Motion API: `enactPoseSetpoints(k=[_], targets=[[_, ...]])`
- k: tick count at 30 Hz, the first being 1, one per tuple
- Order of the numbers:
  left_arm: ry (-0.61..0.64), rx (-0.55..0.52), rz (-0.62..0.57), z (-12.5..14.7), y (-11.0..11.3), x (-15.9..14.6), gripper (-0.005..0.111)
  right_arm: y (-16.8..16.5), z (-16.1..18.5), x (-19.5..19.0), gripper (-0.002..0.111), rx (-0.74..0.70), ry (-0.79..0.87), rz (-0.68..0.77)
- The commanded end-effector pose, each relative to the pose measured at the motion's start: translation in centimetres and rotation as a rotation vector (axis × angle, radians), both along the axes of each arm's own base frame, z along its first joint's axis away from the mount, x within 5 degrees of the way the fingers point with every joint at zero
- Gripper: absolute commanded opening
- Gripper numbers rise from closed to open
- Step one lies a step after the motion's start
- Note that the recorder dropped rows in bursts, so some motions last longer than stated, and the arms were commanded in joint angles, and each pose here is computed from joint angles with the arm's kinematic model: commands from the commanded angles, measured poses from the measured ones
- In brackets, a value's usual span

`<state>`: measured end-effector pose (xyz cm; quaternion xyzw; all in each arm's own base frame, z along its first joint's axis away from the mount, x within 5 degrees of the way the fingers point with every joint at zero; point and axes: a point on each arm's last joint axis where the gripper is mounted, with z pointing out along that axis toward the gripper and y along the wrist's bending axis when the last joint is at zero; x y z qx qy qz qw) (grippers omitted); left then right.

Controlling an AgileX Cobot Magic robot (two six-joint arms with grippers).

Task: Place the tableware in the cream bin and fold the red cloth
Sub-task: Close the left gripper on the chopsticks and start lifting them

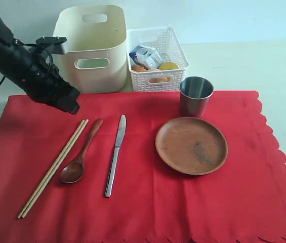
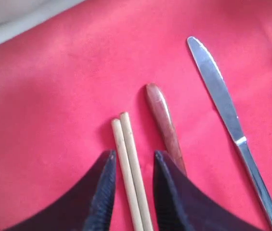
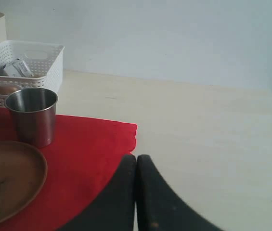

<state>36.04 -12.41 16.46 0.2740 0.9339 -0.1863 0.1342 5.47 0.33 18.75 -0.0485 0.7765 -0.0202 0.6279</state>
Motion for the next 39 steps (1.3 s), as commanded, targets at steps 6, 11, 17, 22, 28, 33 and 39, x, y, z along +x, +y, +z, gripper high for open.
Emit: enactPoseSetpoints(k=[6,11,17,22,28,33,39], targets=[[0.02,0.041,-0.033,-1.8,-1.2,-0.4,0.029,0.0,-0.1,0.0,0.0,-0.002,-0.003,-0.004],[0.033,0.048,-0.024,-2.7,-1.2,-0.4,0.029,0.0,-0.1,0.0,0.0,-0.002,-0.003,-0.004],[0.058,0.054,-0.017,-4.0,-1.3,-0.3,0.029,0.0,-0.1,0.0,0.0,0.002,-0.003,-0.004],[0.043,0.064,-0.036,-4.2,-2.0,-0.4,0.029,0.0,-0.1,0.0,0.0,0.002,-0.003,-0.004],[0.036,0.11,-0.026,-4.9,-2.1,-0.3,0.029,0.0,-0.1,0.0,0.0,0.002,-0.003,-0.004],[0.032,0.135,-0.011,-5.0,-1.9,-0.2,0.029,0.0,-0.1,0.0,0.0,0.002,-0.003,-0.004],[0.046,0.14,-0.019,-4.9,-1.9,-0.4,0.029,0.0,-0.1,0.0,0.0,0.002,-0.003,-0.004]])
